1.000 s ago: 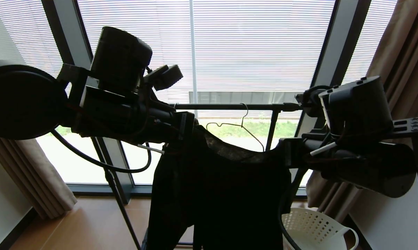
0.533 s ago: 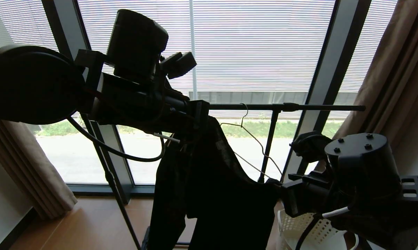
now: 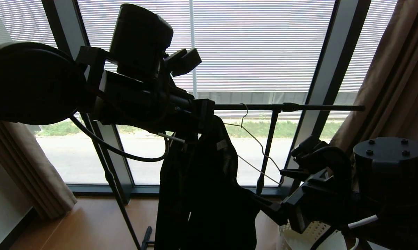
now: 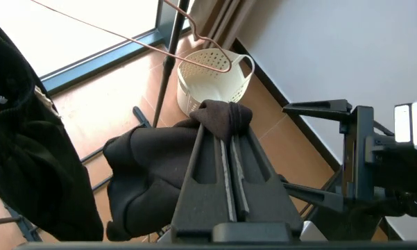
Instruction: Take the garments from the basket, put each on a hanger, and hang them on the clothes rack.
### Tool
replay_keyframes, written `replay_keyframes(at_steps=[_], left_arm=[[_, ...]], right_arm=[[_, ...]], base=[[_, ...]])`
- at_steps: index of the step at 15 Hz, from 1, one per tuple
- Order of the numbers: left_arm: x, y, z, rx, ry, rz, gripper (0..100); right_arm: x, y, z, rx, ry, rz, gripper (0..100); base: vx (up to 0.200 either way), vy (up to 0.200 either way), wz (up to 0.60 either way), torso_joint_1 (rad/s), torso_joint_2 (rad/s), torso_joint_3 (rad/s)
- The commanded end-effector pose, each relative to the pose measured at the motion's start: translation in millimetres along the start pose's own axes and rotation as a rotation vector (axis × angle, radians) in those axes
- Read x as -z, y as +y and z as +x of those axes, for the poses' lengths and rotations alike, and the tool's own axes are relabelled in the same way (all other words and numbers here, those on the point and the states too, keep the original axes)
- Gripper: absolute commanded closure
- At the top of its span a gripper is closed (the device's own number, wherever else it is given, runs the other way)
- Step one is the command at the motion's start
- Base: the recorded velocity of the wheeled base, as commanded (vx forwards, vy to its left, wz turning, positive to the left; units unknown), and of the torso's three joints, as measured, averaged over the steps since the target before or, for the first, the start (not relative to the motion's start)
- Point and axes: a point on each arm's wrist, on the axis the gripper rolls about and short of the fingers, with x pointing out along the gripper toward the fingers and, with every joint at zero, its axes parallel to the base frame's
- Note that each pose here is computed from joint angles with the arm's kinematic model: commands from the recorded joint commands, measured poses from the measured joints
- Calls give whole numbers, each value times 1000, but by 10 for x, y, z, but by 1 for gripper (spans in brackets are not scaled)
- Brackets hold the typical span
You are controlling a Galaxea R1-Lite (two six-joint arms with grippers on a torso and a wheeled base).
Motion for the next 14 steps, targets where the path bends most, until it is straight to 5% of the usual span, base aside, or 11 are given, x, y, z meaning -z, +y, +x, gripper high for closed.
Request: replay_keyframes(at_steps=[1, 3, 5, 10, 14], left_arm=[[4, -24, -16, 6, -1, 3, 100], [5, -58, -29, 13, -3, 20, 100], [-14, -55, -33, -17, -17, 23, 100], [-15, 121, 30, -64, -9, 12, 100], [-40, 97, 40, -63, -19, 17, 100]], right_arm=[[-97, -17, 18, -7, -48, 0, 0], [-251, 2, 100, -5, -84, -6, 0], [-212, -44, 87, 18, -52, -88, 0], [41, -344, -420, -12, -76, 8, 0], [68, -358, -644, -75, -128, -1, 0]], base=[[0, 0, 0, 0, 0, 0], [0, 0, 0, 0, 0, 0], [0, 0, 0, 0, 0, 0], [0, 0, 0, 0, 0, 0], [0, 0, 0, 0, 0, 0]])
